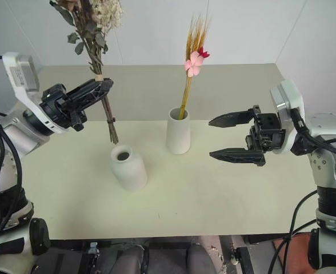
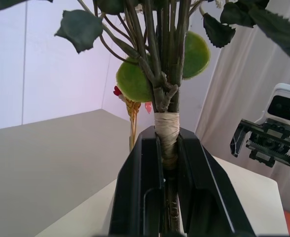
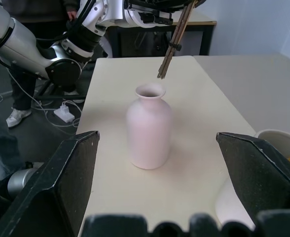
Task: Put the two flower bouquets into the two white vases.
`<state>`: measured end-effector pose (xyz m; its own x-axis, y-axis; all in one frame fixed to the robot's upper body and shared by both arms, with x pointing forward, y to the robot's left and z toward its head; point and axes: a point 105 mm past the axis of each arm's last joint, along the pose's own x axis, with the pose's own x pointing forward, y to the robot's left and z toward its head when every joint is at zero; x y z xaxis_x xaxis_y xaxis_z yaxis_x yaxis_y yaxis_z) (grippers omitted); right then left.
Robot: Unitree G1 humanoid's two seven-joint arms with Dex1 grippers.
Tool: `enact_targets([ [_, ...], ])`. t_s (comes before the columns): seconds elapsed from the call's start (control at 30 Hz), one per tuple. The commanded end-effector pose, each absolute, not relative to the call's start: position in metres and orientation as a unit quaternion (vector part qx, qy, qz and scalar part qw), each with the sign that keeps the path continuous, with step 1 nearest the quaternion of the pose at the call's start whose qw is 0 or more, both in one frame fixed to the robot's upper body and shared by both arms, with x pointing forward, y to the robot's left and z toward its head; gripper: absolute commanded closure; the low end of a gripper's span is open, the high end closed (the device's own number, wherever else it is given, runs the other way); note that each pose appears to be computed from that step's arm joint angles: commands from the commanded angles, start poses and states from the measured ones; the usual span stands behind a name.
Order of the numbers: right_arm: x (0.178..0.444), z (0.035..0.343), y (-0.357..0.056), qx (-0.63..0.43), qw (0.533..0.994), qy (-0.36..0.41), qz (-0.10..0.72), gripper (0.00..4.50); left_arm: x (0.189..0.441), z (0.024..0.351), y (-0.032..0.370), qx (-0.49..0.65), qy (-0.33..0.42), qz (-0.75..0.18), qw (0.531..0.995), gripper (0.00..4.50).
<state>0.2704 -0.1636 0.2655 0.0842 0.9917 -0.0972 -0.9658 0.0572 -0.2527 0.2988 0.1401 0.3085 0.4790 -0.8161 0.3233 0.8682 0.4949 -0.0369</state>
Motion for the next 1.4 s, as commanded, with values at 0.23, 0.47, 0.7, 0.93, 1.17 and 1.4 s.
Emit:
enact_targets([
  [0.23,0.266,0.276,-0.166,-0.144,0.727,-0.076,0.667,0.00,0.289,0.312,0.125,-0.092,-0.150,-0.525,0.833,4.38],
  [0.47,0.267,0.274,-0.167,-0.147,0.733,-0.074,0.660,0.00,0.283,0.300,0.121,-0.081,-0.136,-0.539,0.827,4.38],
  [0.7,0.267,0.272,-0.167,-0.148,0.736,-0.074,0.656,0.00,0.284,0.284,0.122,-0.063,-0.118,-0.532,0.836,4.38],
  [0.93,0.268,0.274,-0.163,-0.141,0.740,-0.082,0.653,0.00,0.288,0.275,0.124,-0.054,-0.113,-0.520,0.845,4.38],
  [1.17,0.269,0.273,-0.163,-0.141,0.743,-0.078,0.650,0.00,0.285,0.262,0.125,-0.049,-0.084,-0.520,0.849,4.38],
  [1.4,0.267,0.269,-0.165,-0.140,0.746,-0.069,0.647,0.00,0.265,0.241,0.148,-0.053,-0.037,-0.497,0.865,2.18],
])
